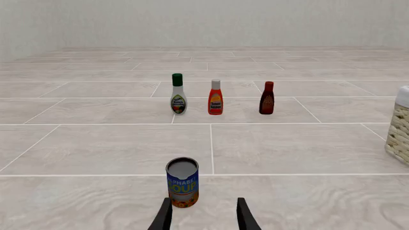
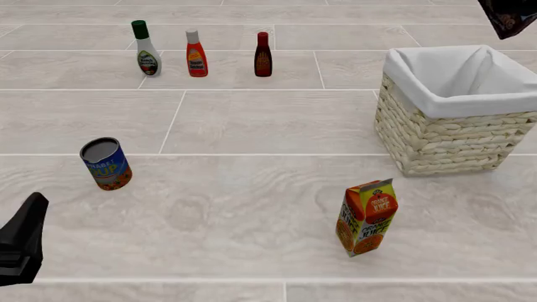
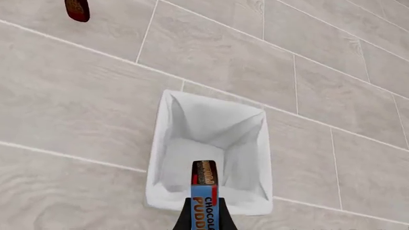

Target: Pick the chocolate pudding and place it in the basket.

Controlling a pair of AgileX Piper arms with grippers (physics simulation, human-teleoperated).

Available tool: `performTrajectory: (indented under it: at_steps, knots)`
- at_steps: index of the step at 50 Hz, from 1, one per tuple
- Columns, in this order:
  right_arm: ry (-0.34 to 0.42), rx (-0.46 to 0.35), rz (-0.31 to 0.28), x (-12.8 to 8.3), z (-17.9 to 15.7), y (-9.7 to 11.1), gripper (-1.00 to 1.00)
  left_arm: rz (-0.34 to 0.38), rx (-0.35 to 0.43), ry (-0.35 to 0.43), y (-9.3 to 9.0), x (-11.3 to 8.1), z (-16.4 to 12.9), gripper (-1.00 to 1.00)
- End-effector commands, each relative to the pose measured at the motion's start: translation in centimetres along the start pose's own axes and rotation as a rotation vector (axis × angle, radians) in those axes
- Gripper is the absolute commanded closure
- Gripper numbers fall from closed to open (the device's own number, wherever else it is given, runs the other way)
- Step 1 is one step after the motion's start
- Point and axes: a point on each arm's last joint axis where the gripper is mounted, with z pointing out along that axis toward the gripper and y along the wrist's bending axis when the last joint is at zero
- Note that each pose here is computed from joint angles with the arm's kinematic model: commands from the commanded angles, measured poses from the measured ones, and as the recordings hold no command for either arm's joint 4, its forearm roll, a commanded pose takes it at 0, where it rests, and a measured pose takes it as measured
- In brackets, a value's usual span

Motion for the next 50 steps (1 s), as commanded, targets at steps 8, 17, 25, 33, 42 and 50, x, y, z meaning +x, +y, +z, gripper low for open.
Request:
performTrajectory:
  at_steps: [8,17,25,33,42,50]
  knots:
    - [0.085,-0.015,-0.028,-0.9,2.4,-1.4,1.0,0.0,-0.001,0.001,0.0,0.1,0.0,-1.0]
    - [0.124,-0.017,-0.051,-1.4,3.4,-2.6,1.0,0.0,-0.001,0.0,0.0,0.1,0.0,-1.0]
    - [0.15,-0.029,-0.068,-1.9,4.5,-3.0,1.0,0.0,-0.001,0.0,0.0,0.1,0.0,-1.0]
    - [0.167,-0.041,-0.08,-2.7,5.6,-3.3,1.0,0.0,-0.001,0.001,0.0,0.1,0.0,-1.0]
    - [0.171,-0.044,-0.096,-3.4,6.1,-3.7,1.0,0.0,-0.001,0.001,0.0,0.1,0.0,-1.0]
    - [0.178,-0.054,-0.107,-3.4,7.2,-3.5,1.0,0.0,-0.001,0.0,0.0,0.0,0.0,-1.0]
